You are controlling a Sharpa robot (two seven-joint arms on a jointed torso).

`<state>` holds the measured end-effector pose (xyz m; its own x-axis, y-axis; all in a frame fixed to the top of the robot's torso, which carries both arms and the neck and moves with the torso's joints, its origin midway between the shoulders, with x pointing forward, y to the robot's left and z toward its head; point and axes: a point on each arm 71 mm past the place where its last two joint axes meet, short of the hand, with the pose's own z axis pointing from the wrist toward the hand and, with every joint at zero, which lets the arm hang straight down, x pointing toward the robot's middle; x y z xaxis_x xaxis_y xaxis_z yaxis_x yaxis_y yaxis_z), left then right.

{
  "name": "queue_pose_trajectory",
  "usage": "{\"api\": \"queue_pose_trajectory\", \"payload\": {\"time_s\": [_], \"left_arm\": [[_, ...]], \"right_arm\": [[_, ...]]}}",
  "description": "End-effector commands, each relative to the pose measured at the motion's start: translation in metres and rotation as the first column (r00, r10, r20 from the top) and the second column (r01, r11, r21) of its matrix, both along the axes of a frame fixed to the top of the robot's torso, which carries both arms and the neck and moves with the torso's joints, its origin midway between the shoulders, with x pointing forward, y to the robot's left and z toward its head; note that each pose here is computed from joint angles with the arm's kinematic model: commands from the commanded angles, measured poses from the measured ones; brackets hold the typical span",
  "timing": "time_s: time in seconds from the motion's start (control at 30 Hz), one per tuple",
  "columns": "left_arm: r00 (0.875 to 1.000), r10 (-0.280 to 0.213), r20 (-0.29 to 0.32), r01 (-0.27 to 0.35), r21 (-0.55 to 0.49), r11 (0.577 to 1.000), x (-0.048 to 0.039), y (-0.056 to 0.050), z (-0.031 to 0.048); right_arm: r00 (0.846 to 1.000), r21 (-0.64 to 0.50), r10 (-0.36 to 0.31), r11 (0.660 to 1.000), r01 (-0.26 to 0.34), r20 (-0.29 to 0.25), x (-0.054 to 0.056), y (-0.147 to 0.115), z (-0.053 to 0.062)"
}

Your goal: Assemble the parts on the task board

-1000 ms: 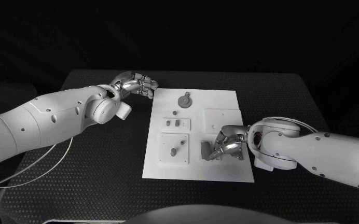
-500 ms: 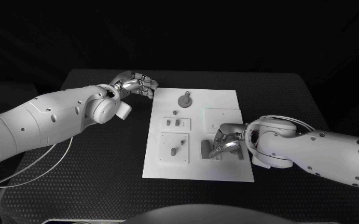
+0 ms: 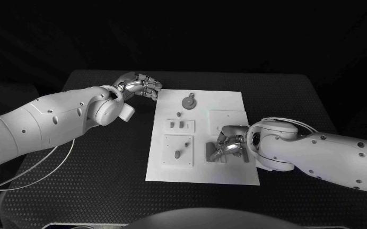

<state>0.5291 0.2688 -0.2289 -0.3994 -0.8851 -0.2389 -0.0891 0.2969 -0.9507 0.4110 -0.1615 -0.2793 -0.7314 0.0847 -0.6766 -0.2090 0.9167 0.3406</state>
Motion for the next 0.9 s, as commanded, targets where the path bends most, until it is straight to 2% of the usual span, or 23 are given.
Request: {"api": "queue_pose_trajectory", "payload": {"time_s": [0.03,0.53,0.9], "left_arm": [[1.0,-0.017,-0.006,0.017,-0.012,1.0,-0.0004,-0.0021,0.0006],[1.0,-0.018,-0.01,0.018,-0.012,1.0,-0.0007,-0.0014,0.0004],[1.0,-0.024,-0.017,0.024,-0.012,1.0,-0.0011,-0.0019,0.0]], "right_arm": [[1.0,-0.044,-0.002,0.999,0.003,0.02,0.0034,-0.0047,0.0001],[0.999,-0.043,0.04,0.998,-0.041,-0.036,-0.002,-0.0036,-0.0018],[0.999,-0.029,0.033,0.999,-0.034,-0.021,-0.0026,-0.006,-0.0001]]}}
